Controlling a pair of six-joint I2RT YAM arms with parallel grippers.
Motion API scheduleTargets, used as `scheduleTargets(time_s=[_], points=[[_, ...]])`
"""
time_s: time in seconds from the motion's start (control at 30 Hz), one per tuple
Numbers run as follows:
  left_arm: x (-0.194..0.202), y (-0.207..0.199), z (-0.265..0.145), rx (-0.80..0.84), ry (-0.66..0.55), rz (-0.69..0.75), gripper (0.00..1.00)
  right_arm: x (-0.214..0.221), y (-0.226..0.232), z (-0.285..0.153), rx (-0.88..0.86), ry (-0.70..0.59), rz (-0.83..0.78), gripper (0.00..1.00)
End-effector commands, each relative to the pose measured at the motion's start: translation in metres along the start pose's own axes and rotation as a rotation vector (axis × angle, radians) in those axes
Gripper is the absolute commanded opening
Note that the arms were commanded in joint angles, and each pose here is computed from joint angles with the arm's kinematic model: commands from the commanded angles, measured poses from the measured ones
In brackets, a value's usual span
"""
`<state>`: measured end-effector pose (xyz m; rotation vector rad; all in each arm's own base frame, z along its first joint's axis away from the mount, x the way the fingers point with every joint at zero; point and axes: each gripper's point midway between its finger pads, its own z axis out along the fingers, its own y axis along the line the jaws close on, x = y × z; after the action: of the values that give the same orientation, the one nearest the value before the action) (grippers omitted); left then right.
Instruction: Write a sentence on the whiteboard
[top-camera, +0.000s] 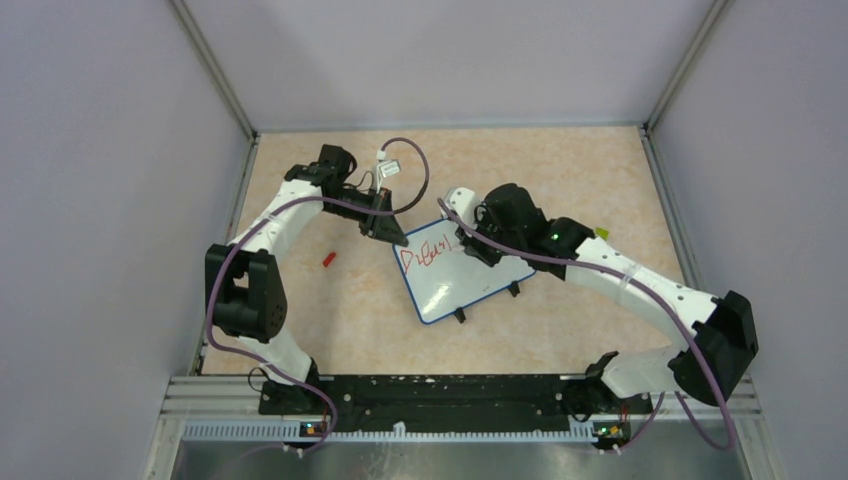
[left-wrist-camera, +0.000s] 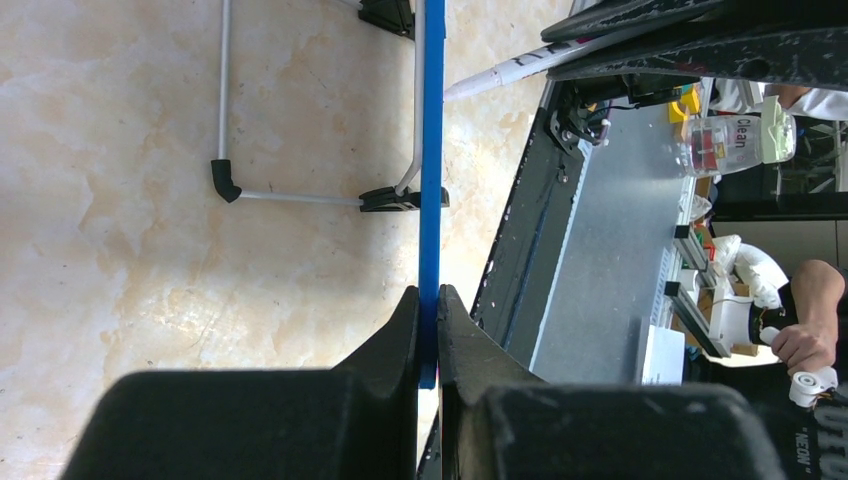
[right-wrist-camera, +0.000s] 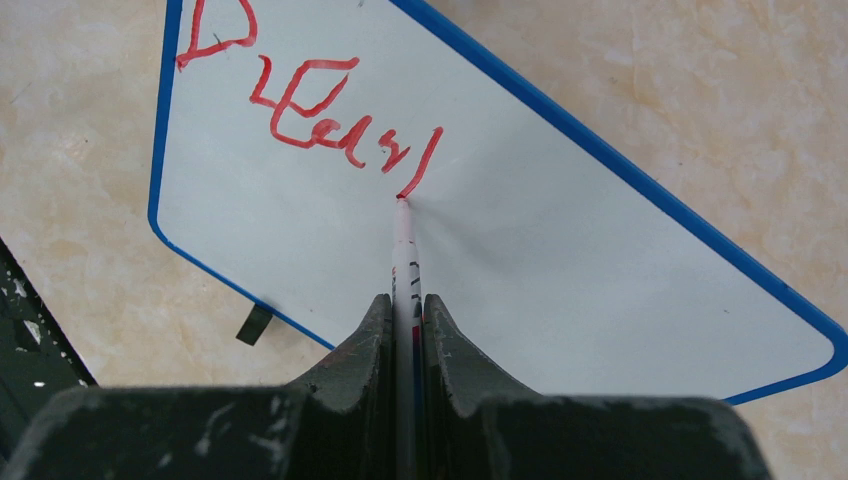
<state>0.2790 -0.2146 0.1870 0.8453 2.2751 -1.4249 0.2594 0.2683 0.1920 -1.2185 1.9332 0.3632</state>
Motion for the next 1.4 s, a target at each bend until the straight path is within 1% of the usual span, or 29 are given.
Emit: scheduleTargets(time_s=[0.0, 0.1, 0.27, 0.4, 0.57, 1.03, 1.23, 1.37], points=[[0.003, -0.009, 0.001, 0.018, 0.003, 0.009, 0.00, -0.001, 0.002, -0.005, -0.006, -0.019, 0.010, 0.00], [0.003, -0.009, 0.001, 0.019, 0.003, 0.010, 0.00, -0.013, 0.001, -0.012, -0.005, -0.052, 0.019, 0.00], [0.003, -0.010, 0.001, 0.020, 0.001, 0.015, 0.00, -0.036, -0.018, -0.028, 0.028, -0.113, 0.057, 0.00], [0.003, -0.010, 0.001, 0.022, 0.000, 0.016, 0.00, -0.041, -0.026, -0.031, 0.048, -0.125, 0.063, 0.00], [0.002, -0.010, 0.001, 0.025, -0.001, 0.016, 0.00, -0.038, -0.031, -0.022, 0.067, -0.112, 0.065, 0.00], [0.005, -0.010, 0.001, 0.020, 0.001, 0.015, 0.00, -0.041, -0.025, -0.009, 0.022, -0.109, 0.047, 0.00], [0.005, -0.008, 0.002, 0.021, 0.003, 0.012, 0.00, -0.026, -0.014, -0.004, -0.014, -0.072, 0.019, 0.00], [0.004, -0.008, 0.002, 0.020, 0.002, 0.011, 0.00, -0.013, -0.016, -0.003, 0.008, -0.041, 0.007, 0.00]])
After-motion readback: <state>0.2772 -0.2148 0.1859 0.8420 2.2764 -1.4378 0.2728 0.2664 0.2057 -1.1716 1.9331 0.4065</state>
